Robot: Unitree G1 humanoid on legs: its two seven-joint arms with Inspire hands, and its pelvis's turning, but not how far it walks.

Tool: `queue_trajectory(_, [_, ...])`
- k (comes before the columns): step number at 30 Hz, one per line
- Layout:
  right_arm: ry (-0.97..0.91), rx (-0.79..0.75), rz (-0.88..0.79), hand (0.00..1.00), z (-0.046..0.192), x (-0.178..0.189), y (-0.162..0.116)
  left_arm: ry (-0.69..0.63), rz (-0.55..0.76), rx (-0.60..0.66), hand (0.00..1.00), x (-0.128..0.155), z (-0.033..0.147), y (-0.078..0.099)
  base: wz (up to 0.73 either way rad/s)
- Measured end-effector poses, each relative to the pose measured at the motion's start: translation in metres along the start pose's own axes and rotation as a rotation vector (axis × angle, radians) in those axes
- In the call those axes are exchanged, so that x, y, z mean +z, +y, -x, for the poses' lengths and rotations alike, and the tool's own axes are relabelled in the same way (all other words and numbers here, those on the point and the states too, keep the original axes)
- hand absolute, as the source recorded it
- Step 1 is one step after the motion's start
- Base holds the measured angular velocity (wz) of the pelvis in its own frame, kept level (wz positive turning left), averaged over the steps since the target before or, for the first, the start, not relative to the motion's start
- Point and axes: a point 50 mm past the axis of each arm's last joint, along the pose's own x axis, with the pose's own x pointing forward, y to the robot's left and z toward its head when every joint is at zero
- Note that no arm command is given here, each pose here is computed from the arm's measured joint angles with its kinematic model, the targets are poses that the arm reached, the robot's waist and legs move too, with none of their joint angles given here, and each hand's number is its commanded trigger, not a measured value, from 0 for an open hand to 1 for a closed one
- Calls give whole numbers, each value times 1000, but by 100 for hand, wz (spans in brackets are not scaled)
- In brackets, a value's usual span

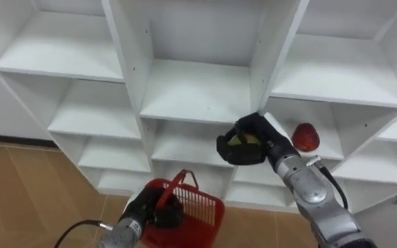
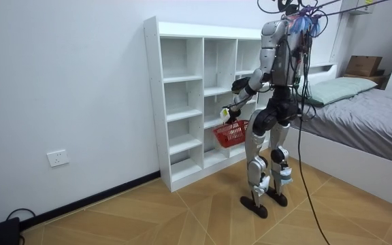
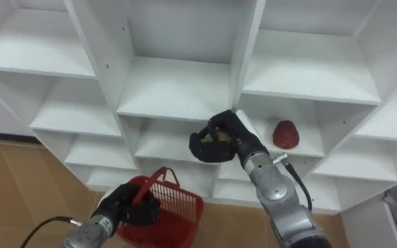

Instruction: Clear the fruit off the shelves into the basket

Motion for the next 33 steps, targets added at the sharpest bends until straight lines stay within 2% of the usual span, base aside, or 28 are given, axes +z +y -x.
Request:
queue_trajectory(10, [-5, 5, -18, 100, -1, 1, 5, -39, -2, 1, 100, 4, 0, 0, -3])
queue_trajectory(15, [42, 13, -40, 100, 8, -13, 13, -57, -15, -15, 100, 7, 0, -5, 0])
queue_trajectory(27, [132, 27, -76, 100, 15, -35, 20, -97, 80, -58, 100, 18, -1, -23, 0])
queue_trajectory(33, [171, 41, -84, 100, 17, -43, 23, -125, 136, -67, 100, 24, -1, -26, -1])
